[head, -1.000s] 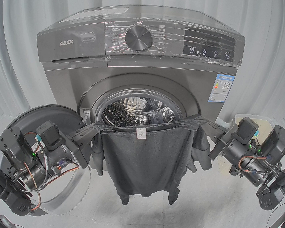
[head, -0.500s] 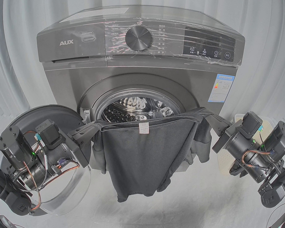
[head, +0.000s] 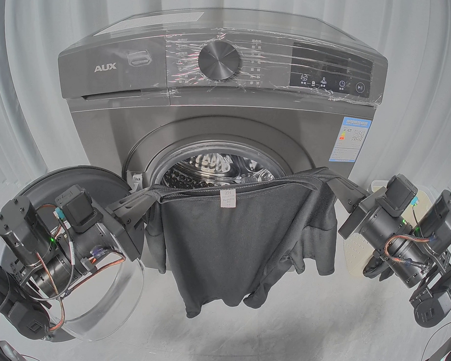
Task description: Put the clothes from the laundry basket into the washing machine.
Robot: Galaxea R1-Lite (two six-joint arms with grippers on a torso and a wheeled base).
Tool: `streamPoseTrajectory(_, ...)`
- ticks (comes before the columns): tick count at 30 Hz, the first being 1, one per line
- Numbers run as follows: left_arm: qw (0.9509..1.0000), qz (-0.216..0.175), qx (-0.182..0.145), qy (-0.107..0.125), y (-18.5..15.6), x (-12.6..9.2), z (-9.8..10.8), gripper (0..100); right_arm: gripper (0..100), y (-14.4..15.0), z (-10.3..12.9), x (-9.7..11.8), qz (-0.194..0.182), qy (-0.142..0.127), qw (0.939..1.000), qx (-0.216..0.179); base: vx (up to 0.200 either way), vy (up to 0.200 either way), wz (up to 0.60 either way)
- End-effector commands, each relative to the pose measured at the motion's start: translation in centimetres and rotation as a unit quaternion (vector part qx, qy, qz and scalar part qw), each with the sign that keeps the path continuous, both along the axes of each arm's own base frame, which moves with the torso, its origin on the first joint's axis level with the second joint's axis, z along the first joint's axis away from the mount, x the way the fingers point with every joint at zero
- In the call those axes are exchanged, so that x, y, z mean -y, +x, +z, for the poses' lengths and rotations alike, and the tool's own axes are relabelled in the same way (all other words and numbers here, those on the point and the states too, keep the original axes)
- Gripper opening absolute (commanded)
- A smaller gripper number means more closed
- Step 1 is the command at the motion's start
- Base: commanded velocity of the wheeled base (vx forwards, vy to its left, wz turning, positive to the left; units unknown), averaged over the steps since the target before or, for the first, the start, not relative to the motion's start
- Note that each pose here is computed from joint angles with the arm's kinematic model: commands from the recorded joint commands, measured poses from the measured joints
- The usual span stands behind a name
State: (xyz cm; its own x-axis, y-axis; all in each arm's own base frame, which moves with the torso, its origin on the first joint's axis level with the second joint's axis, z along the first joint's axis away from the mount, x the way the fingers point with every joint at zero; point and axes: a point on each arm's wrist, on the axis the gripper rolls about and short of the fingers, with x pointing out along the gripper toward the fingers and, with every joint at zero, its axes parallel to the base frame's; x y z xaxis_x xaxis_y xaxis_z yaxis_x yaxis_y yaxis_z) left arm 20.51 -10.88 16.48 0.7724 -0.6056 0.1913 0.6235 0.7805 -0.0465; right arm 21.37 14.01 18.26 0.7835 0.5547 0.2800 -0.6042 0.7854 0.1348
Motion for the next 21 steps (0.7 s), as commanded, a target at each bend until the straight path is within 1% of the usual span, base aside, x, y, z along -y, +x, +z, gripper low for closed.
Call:
streamPoseTrajectory(1, 1.0000, 0.000, 0.001, -0.001, 0.0, 0.0, 0.0, 0, 0, 0.0, 0.0, 0.0, 0.001, 0.000, 1.0000, 0.000, 0.000, 0.000, 0.00)
streamPoseTrajectory(5, 1.0000, 0.000, 0.000, 0.000, 0.0, 0.0, 0.0, 0, 0, -0.1, 0.0, -0.2, 0.004, 0.001, 1.0000, -0.001, 0.000, 0.000, 0.00)
streamPoseTrajectory(10, 0.9998, -0.012, -0.013, 0.008, -0.4, 0.3, -0.6, 0, 0, -0.6, 0.0, -1.2, 0.022, 0.004, 0.9998, -0.002, 0.000, 0.000, 0.00)
streamPoseTrajectory(11, 0.9997, -0.016, -0.017, 0.009, -0.4, 0.4, -0.8, 100, 0, -0.6, 0.1, -1.5, 0.022, 0.006, 0.9997, -0.002, 0.000, 0.000, 0.00)
streamPoseTrajectory(12, 0.9994, -0.024, -0.025, 0.009, -0.6, 0.7, -1.1, 100, 0, -0.6, 0.2, -1.6, 0.021, 0.009, 0.9997, -0.001, 0.000, 0.000, 0.00)
streamPoseTrajectory(14, 0.9980, -0.045, -0.045, 0.002, -1.2, 1.3, -1.5, 100, 0, -0.3, 0.1, -2.1, 0.025, 0.010, 0.9996, -0.003, 0.000, 0.000, 0.00)
streamPoseTrajectory(15, 0.9965, -0.060, -0.059, -0.003, -1.7, 1.8, -1.8, 100, 0, -0.1, 0.1, -2.4, 0.027, 0.011, 0.9996, -0.002, 0.000, 0.000, 0.00)
streamPoseTrajectory(17, 0.9939, -0.081, -0.074, -0.007, -2.6, 2.2, -2.1, 100, 0, 0.6, -0.2, -3.1, 0.028, 0.011, 0.9995, -0.004, 0.000, 0.000, 0.00)
streamPoseTrajectory(18, 0.9939, -0.081, -0.074, -0.007, -2.6, 2.2, -2.1, 100, 0, 0.6, -0.2, -3.1, 0.028, 0.011, 0.9995, -0.004, 0.000, 0.000, 0.00)
streamPoseTrajectory(19, 0.9930, -0.086, -0.081, -0.007, -2.7, 2.4, -2.3, 100, 0, 1.3, -0.3, -3.6, 0.028, 0.012, 0.9995, -0.005, 0.000, 0.000, 0.00)
streamPoseTrajectory(21, 0.9927, -0.086, -0.085, -0.003, -2.7, 2.4, -2.5, 100, 0, 1.7, -0.4, -4.1, 0.031, 0.013, 0.9994, -0.005, 0.000, 0.000, 0.00)
